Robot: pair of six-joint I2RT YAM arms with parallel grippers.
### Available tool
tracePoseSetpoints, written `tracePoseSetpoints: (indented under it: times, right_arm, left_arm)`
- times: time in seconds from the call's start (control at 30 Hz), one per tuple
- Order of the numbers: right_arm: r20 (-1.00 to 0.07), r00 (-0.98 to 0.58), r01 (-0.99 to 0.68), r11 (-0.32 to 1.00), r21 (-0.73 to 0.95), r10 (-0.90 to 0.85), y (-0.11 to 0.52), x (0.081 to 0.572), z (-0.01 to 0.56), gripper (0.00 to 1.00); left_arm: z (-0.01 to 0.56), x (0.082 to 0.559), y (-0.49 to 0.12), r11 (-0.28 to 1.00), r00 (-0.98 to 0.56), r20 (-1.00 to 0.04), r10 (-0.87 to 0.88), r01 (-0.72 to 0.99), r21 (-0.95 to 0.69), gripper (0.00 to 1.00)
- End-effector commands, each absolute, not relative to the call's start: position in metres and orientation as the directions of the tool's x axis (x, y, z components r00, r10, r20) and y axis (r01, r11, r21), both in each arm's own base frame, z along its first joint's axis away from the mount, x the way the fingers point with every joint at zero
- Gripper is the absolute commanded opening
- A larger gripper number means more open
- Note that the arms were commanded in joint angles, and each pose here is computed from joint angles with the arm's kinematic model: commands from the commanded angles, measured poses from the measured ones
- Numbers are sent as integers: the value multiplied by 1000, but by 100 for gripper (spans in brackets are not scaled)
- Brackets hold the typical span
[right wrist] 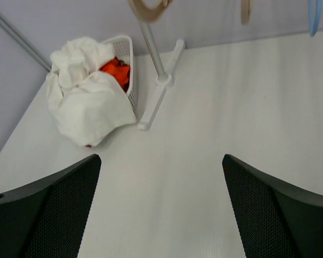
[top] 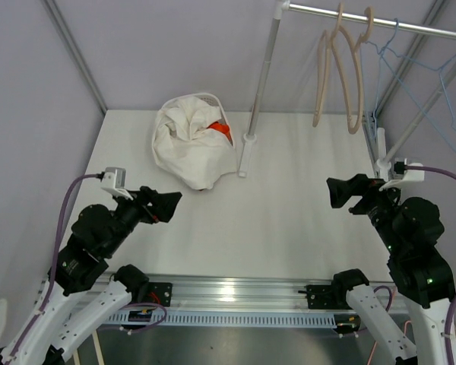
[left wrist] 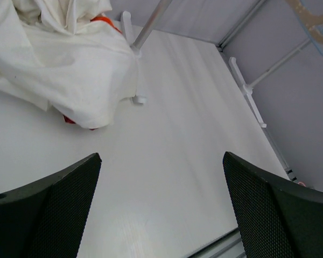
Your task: Remove the t-shirt from the hanger
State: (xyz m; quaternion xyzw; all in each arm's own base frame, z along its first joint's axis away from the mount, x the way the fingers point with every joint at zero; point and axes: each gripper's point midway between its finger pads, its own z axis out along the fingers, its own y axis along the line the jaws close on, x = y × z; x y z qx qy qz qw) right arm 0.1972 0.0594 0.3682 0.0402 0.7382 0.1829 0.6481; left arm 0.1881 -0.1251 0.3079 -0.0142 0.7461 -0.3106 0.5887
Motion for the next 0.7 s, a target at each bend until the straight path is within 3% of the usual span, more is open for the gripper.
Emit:
tracePoseSetpoints:
  times: [0.0, 0.23, 0.67]
  right_arm:
    - [-924, -272, -256, 906, 337, 268, 77, 183, 339, 99]
    - [-889, -384, -263, 893, 365, 250, 90, 192, 288, 99]
    - [-880, -391, -227, 898, 377, 270, 88, 197, 289, 99]
  left_arm:
    - [280, 179, -118, 829, -354, -866, -353, 310, -465, 100]
    - [260, 180, -118, 849, -386, -869, -309, 301, -435, 100]
    - [257, 178, -113, 860, -383, -875, -297, 292, -419, 100]
